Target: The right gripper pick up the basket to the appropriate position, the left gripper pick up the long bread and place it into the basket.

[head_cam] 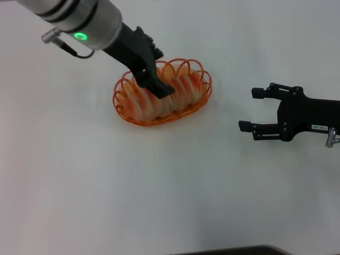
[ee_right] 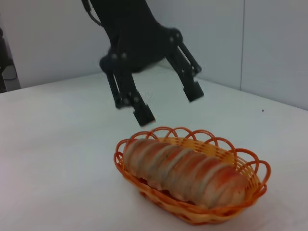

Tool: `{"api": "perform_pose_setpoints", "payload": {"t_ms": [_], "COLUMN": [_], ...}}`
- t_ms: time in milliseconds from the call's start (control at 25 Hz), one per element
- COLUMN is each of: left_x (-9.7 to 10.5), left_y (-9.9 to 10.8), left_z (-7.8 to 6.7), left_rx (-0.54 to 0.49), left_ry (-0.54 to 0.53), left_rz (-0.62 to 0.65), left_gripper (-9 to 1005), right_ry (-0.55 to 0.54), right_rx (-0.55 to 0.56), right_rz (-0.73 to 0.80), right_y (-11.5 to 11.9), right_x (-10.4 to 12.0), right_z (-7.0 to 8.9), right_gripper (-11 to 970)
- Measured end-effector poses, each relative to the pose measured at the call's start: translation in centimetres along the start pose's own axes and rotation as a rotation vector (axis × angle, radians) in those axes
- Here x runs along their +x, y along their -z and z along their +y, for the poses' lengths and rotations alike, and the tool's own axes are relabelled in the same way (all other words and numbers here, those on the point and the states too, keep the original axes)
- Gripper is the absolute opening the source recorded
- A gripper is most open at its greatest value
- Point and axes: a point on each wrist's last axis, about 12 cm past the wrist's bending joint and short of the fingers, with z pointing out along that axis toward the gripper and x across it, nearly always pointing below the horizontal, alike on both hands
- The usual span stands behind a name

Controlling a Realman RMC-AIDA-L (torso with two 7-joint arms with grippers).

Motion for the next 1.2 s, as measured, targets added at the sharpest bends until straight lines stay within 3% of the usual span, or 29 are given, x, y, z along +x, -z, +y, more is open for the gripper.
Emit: {"api": "perform_pose_setpoints", "payload": {"t_ms": [80, 160, 280, 440, 480, 560, 600, 840, 1200], "left_x": [1.2, 3.1, 7.8, 15.4, 18.4, 19.6, 22.5, 26.1, 26.1], "left_y": [1.7, 3.5, 5.8, 7.0, 6.9, 6.7, 6.1, 4.0, 1.3], "left_z": [0.2, 0.3, -0.1, -2.3, -3.7, -4.4, -6.3, -9.1, -10.6], "left_rx": [0.002, 0.017, 0.023, -0.045, -0.066, -0.064, -0.046, -0.033, -0.001], "left_ry": [0.063, 0.143, 0.279, 0.418, 0.454, 0.464, 0.517, 0.58, 0.568], "left_rz": [-0.093, -0.221, -0.432, -0.59, -0.606, -0.607, -0.609, -0.586, -0.509], "left_gripper": [865, 867, 871, 872, 872, 872, 872, 874, 874], "right_ry": [-0.002, -0.004, -0.006, -0.009, -0.008, -0.007, -0.007, 0.004, 0.01], "right_rx": [0.0, 0.001, 0.002, 0.006, 0.006, 0.006, 0.005, 0.003, 0.009], "right_rz": [-0.004, -0.008, -0.011, -0.012, -0.013, -0.013, -0.014, -0.016, -0.013], "right_y": [0.1, 0.1, 0.1, 0.3, 0.3, 0.4, 0.4, 0.4, 0.5], "right_x": [0.0, 0.0, 0.0, 0.1, 0.1, 0.0, 0.0, -0.1, 0.0], "right_z": [0.0, 0.0, 0.0, 0.1, 0.1, 0.1, 0.1, 0.1, 0.0], "right_gripper": [925, 925, 925, 924, 924, 922, 922, 920, 920]}}
